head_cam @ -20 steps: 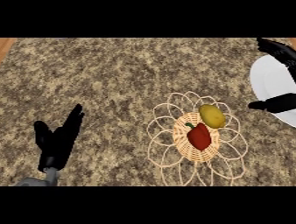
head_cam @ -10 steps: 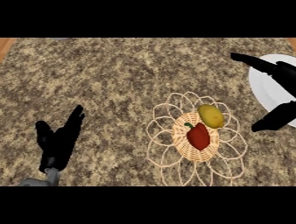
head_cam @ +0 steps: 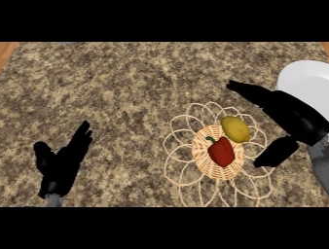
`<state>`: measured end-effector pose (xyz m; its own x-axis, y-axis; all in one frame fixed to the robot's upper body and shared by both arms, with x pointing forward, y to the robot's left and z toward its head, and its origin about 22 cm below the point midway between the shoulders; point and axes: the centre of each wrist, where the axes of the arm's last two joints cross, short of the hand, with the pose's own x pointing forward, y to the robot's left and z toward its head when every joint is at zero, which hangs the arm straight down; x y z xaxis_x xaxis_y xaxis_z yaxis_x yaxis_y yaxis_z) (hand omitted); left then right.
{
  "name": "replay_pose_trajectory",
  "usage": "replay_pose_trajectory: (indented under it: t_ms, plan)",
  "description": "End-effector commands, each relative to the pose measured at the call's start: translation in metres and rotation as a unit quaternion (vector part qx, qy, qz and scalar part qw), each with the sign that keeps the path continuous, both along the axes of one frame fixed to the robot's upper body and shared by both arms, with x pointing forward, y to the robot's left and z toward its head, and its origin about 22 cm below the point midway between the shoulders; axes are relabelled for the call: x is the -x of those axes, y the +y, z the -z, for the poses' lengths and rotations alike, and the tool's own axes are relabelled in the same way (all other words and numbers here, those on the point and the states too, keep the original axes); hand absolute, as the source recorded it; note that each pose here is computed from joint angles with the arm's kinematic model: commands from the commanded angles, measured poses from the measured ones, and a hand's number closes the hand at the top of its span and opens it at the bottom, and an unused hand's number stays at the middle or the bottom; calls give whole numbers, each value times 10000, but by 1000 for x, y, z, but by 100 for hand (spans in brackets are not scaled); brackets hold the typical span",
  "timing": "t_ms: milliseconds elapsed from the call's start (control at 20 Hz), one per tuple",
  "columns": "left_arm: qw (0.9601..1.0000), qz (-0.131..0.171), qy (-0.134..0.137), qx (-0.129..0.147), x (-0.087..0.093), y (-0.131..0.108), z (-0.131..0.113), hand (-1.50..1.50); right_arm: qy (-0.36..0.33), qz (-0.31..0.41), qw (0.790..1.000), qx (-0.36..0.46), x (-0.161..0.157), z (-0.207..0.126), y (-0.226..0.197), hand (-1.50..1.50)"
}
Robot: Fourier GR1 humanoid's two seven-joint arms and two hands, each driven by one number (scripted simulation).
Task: Pick the bell pepper from the placemat and place it in the plate
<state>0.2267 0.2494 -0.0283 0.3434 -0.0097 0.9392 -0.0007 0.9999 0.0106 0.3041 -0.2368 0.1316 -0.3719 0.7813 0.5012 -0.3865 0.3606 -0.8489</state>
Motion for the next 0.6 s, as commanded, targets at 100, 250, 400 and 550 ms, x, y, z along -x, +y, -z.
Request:
replay_pose_trajectory:
  t_ms: [100,250,400,550]
  plan:
    - [9998,52,179,90,-19,-10,9,0,275,50,9987,415,12,22,30,-150]
    - [9995,-8,283,132,-10,-9,0,0,563,-48,9973,467,21,26,24,-150]
    - [9999,-127,102,51,-5,4,13,0,570,-126,9972,459,29,40,34,-150]
    - [9999,-17,151,47,-10,-16,9,0,551,-22,9977,384,27,42,31,-150]
